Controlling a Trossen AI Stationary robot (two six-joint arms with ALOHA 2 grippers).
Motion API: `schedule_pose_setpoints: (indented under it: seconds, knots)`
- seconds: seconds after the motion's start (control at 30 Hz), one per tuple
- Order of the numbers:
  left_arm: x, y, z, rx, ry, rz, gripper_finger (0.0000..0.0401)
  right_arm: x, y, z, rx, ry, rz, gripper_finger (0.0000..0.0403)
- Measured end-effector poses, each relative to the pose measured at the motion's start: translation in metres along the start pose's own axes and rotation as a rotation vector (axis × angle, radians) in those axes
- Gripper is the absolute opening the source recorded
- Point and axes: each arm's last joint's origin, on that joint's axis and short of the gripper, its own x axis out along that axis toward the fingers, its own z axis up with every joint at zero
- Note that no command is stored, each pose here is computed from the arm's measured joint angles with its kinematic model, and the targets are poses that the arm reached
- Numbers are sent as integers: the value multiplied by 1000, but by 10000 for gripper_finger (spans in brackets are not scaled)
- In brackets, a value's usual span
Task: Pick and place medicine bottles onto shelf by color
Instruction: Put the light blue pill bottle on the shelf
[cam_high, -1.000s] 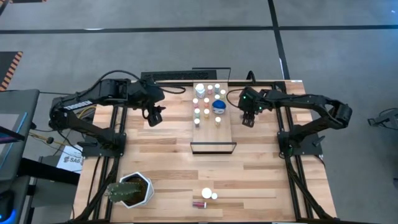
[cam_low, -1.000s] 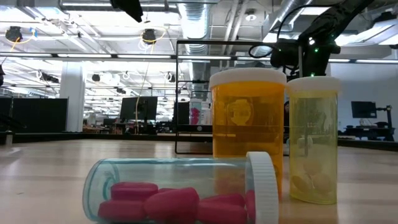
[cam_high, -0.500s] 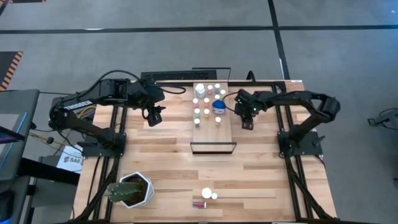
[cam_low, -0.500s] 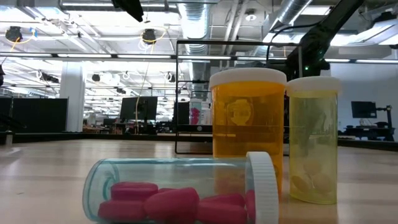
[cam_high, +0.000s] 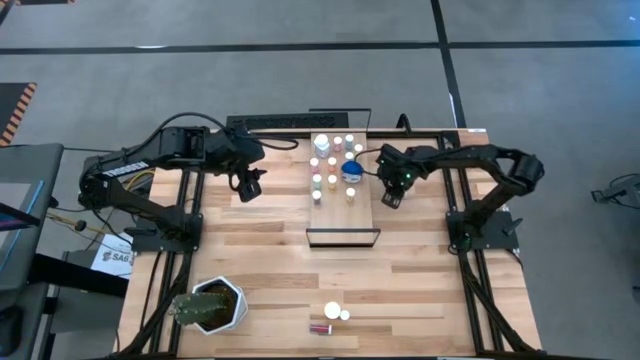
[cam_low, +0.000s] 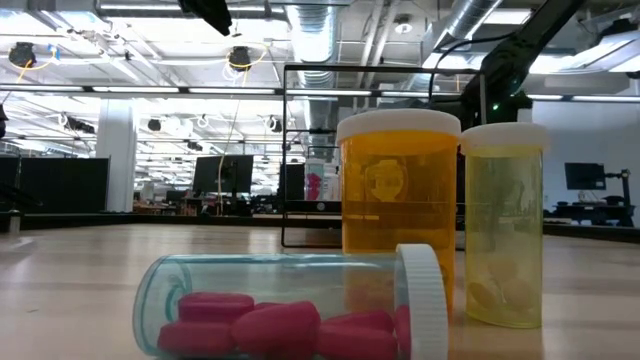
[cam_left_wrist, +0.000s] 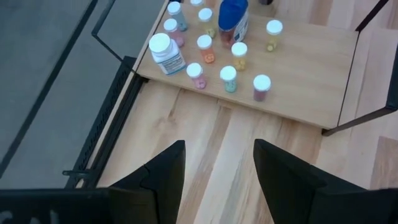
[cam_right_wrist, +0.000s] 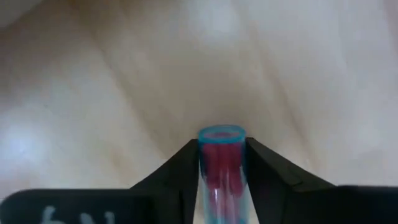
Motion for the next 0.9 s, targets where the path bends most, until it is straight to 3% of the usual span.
schedule_pose_setpoints:
  seconds: [0.17, 0.47, 0.63, 0.9]
  knots:
    - [0, 0, 0, -7, 0, 0, 178, -15, 2, -5, 21, -31, 7, 121]
    - [0, 0, 3, -26, -29, -1, 178, -57, 0, -12, 79, -213, 2, 122]
    - [5, -2, 9, -11, -103, -11, 178, -89, 1, -19, 123, -390, 7, 123]
    - [40, -13, 13, 48, -233, -16, 178, -141, 5, -26, 157, -784, 41, 123]
